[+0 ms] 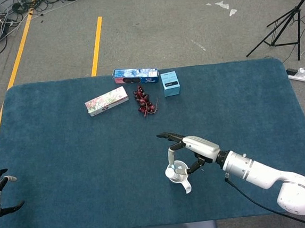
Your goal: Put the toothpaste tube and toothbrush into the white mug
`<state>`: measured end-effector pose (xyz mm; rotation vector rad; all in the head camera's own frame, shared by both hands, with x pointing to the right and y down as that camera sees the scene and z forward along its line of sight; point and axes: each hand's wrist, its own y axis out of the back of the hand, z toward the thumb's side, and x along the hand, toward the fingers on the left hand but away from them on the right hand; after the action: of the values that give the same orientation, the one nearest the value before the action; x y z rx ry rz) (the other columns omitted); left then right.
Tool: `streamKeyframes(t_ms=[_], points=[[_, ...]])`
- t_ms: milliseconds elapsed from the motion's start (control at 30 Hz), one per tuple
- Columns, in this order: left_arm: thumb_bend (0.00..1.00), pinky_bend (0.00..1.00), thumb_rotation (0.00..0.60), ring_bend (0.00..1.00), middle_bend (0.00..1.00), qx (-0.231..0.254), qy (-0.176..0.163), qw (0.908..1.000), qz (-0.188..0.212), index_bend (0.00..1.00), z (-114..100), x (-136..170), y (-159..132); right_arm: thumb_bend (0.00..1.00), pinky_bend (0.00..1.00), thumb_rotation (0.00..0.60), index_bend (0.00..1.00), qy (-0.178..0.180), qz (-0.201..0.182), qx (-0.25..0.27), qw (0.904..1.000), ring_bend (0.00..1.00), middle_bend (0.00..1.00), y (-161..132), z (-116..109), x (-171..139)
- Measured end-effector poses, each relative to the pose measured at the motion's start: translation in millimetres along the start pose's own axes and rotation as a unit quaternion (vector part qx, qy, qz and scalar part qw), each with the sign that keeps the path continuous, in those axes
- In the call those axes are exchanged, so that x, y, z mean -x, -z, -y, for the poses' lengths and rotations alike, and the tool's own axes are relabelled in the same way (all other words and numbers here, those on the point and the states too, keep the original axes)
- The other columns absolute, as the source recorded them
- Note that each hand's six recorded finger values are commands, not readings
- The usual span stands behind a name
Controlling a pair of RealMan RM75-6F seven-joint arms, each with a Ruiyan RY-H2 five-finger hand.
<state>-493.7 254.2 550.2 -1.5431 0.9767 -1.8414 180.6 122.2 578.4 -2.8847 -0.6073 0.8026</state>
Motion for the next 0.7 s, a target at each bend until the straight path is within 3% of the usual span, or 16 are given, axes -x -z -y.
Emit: streamKeyframes(t_ms=[700], points=[[0.07, 0.07, 0.600, 0.10, 0.17, 0.001, 0.002, 1.0000, -0.001, 0.33, 0.1, -0.3, 0.8, 0.20, 0.11, 0.600, 0.57, -0.014, 0.032, 0.021, 0.9992, 0.00, 0.06, 37.7, 5.8, 0.3]])
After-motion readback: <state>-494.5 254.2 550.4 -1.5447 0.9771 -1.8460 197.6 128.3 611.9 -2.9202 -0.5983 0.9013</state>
